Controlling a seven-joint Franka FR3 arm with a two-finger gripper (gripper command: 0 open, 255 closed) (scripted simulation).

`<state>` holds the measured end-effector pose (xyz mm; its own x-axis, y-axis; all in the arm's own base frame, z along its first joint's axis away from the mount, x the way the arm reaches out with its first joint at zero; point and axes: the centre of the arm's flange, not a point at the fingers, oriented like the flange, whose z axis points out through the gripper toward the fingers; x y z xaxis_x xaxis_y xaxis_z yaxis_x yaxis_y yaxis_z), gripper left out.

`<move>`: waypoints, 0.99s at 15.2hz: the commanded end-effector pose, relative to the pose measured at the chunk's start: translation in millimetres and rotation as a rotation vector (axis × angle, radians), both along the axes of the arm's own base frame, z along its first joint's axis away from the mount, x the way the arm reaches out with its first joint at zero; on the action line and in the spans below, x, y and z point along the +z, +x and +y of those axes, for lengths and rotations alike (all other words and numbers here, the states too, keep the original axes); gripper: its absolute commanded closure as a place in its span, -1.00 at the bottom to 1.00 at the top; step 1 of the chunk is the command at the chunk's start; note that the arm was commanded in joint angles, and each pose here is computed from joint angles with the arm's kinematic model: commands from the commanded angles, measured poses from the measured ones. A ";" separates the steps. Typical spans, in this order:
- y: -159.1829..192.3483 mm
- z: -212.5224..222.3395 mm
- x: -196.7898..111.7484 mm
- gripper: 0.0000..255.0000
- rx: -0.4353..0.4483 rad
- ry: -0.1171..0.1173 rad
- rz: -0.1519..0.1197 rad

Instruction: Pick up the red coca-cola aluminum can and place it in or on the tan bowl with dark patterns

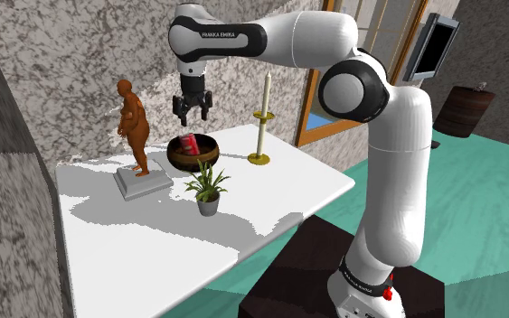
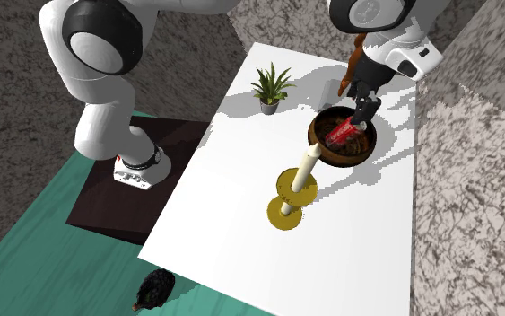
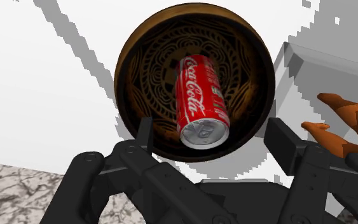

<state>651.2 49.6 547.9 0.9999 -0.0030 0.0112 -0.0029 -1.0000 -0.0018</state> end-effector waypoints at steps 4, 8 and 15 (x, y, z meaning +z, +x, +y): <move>-0.2 0.0 13.3 -1.00 0.000 0.000 0.000; -0.6 -0.1 50.1 -1.00 0.000 0.000 0.000; -0.6 -0.1 50.1 -1.00 0.000 0.000 0.000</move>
<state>650.6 49.5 598.0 0.9999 -0.0030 0.0113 -0.0029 -1.0000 -0.0018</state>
